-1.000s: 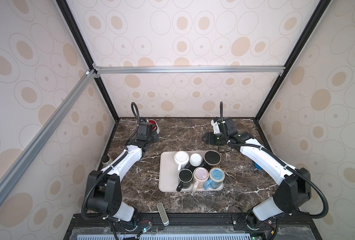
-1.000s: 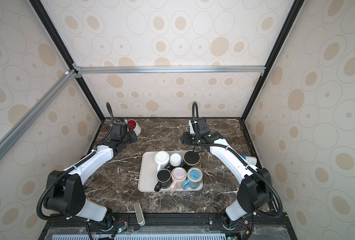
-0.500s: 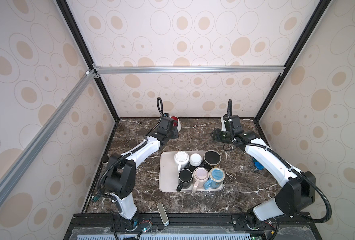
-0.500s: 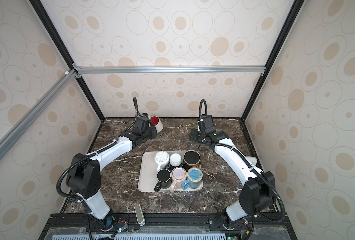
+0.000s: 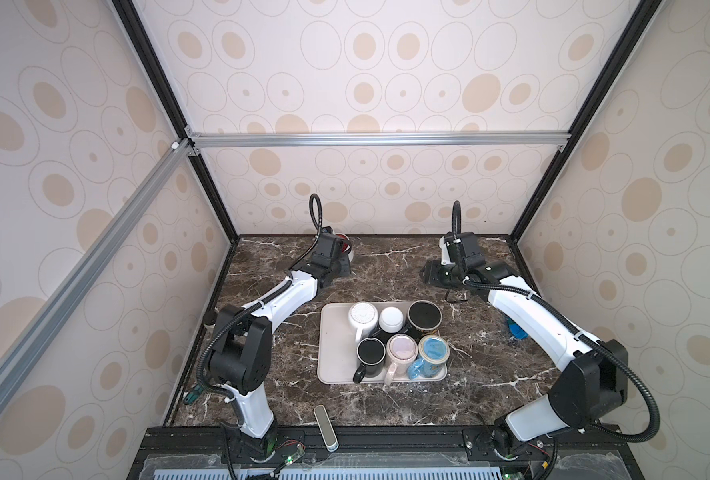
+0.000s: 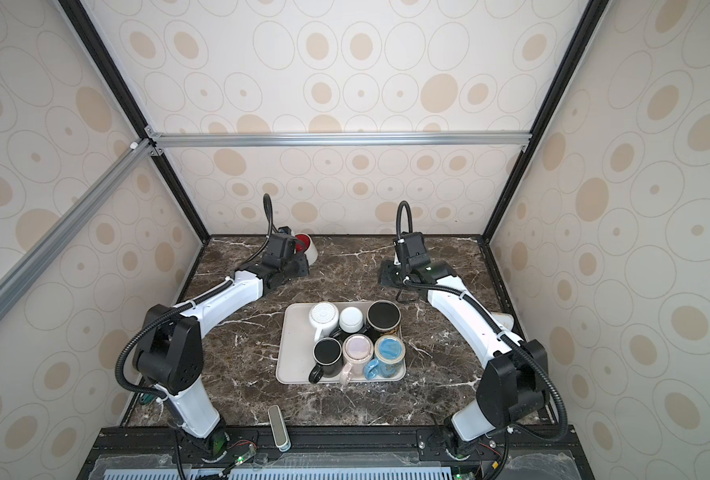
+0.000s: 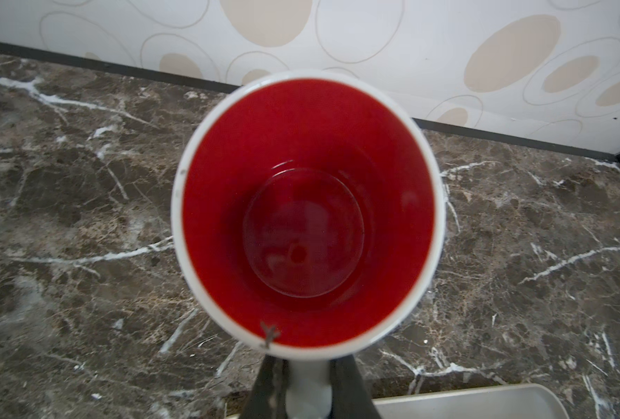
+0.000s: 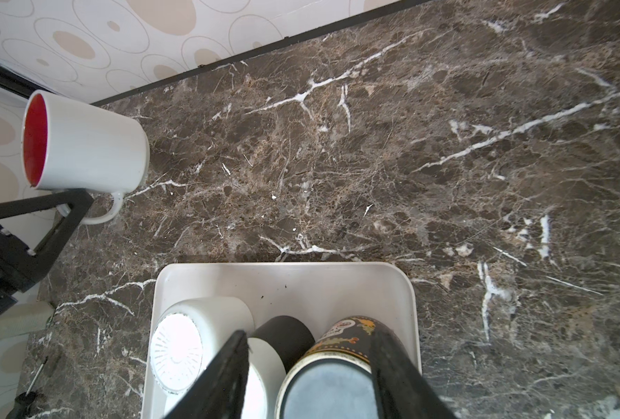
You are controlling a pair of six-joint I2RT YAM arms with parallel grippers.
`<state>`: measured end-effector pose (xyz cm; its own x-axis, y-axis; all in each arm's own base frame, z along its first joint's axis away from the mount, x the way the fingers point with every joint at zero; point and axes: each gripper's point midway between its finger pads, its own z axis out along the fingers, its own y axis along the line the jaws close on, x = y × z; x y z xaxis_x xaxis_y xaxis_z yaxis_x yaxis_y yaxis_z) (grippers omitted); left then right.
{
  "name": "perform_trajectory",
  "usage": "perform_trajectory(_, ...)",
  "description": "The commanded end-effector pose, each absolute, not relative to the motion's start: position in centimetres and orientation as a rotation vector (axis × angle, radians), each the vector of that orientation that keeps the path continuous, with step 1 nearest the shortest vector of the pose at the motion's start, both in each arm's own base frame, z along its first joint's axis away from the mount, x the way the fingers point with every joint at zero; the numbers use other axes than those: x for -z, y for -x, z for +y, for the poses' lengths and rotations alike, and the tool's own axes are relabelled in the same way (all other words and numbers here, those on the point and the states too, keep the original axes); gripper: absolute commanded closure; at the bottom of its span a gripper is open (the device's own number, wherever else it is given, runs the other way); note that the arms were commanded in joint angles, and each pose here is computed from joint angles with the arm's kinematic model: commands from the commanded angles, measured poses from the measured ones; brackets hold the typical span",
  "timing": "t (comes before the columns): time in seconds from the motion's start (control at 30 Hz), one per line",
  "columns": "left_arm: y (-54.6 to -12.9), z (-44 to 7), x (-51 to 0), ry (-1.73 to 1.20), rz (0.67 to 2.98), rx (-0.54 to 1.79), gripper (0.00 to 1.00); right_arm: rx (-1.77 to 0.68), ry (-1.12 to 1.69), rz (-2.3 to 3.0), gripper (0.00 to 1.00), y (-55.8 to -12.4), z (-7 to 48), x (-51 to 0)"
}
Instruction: Turn the mug right side up
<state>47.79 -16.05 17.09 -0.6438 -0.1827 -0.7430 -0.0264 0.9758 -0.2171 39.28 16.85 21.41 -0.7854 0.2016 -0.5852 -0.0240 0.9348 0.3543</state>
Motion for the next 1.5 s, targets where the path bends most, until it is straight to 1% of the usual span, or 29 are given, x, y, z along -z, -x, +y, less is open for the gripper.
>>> perform_trajectory(0.0,-48.5,-12.5,-20.1,0.202,2.163,0.212,1.00,-0.482,-0.115,2.474,0.44,-39.0,17.5,-21.0)
perform_trajectory(0.17,-48.5,-9.7,-18.8,0.233,2.193,0.169,1.00,-0.494,-0.103,2.485,0.44,-38.9,17.9,-20.6)
perform_trajectory(0.37,-48.6,-7.8,-16.9,0.236,2.245,0.112,1.00,-0.525,-0.088,2.501,0.45,-38.8,18.8,-20.1)
perform_trajectory(0.47,-48.6,-7.6,-16.3,0.235,2.253,0.117,1.00,-0.530,-0.084,2.505,0.45,-38.8,19.0,-19.9)
perform_trajectory(0.73,-48.2,-6.5,-14.5,0.230,2.300,0.022,1.00,-0.540,-0.066,2.518,0.45,-38.5,19.6,-19.5)
perform_trajectory(0.93,-47.7,-6.1,-13.6,0.232,2.317,-0.003,1.00,-0.542,-0.061,2.514,0.45,-38.4,19.7,-19.7)
perform_trajectory(1.1,-47.8,-5.8,-13.0,0.236,2.324,-0.011,1.00,-0.550,-0.056,2.516,0.45,-38.5,19.9,-19.6)
perform_trajectory(1.47,-47.9,-5.4,-10.1,0.250,2.363,-0.016,1.00,-0.573,-0.038,2.527,0.44,-38.4,20.6,-19.2)
